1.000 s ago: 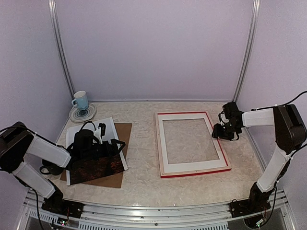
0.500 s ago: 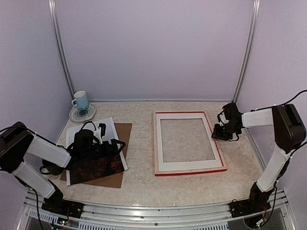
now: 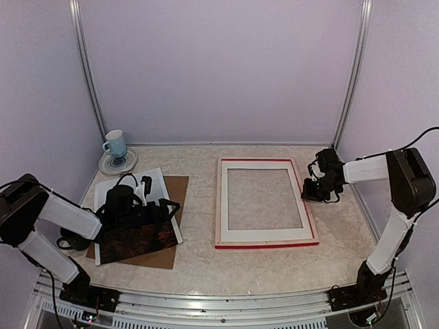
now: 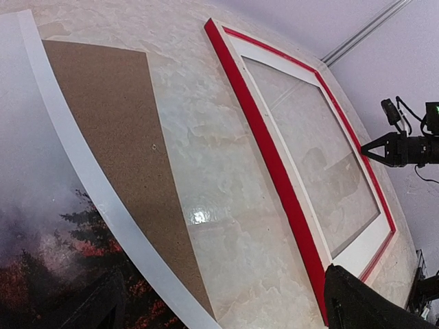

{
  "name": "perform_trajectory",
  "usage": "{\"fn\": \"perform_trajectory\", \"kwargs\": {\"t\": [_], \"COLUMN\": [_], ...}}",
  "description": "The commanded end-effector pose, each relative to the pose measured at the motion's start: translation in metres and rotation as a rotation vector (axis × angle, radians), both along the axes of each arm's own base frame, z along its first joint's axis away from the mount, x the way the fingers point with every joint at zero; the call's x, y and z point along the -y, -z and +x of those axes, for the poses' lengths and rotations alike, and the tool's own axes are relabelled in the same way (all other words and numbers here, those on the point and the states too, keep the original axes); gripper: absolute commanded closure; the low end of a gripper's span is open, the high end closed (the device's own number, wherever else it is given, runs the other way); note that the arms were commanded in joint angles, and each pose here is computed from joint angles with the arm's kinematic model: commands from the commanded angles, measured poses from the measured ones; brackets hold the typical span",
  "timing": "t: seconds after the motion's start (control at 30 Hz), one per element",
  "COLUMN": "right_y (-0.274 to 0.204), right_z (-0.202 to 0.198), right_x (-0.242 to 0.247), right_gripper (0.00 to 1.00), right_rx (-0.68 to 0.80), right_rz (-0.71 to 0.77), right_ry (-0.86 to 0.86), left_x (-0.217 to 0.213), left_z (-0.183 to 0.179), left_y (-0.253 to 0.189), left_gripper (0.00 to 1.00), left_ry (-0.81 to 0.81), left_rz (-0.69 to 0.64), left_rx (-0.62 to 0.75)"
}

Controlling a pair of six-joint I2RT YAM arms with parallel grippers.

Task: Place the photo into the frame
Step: Move the frame body to the center of the board.

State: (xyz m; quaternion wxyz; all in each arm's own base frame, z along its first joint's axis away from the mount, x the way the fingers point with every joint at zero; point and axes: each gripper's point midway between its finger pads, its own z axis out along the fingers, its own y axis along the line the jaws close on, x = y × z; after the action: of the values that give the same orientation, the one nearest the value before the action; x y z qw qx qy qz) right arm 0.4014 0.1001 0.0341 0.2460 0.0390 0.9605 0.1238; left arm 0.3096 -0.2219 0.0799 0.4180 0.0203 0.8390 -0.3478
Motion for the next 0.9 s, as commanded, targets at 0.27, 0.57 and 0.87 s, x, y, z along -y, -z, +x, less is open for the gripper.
{"fn": "perform_trajectory", "kwargs": {"t": [0.27,0.57,0.87], "right_y": [0.007,0.005,-0.041], "right_z": [0.002,0.004,0.009], "right_x": [-0.042,-0.052,-0.043], "right_gripper": [0.83,0.82,0.56], "right_rx": [0.012,0.013,0.079], "right_rz": [0.033,0.017,-0.033], "right_ry": [-0.05,-0.068,-0.063], "left_x": [-0.001,-0.002,-0.002], "left_z": [0.002,0.002,0.002], "left_y": [-0.002,-0.003,-0.002], "left_gripper": [0.01,0.01,0.01], "left_ry": [-0.007,-0.01,-0.012], "left_rz": [-0.017,-0.015,-0.013], "left_rx": [0.007,0.008,0.008]}}
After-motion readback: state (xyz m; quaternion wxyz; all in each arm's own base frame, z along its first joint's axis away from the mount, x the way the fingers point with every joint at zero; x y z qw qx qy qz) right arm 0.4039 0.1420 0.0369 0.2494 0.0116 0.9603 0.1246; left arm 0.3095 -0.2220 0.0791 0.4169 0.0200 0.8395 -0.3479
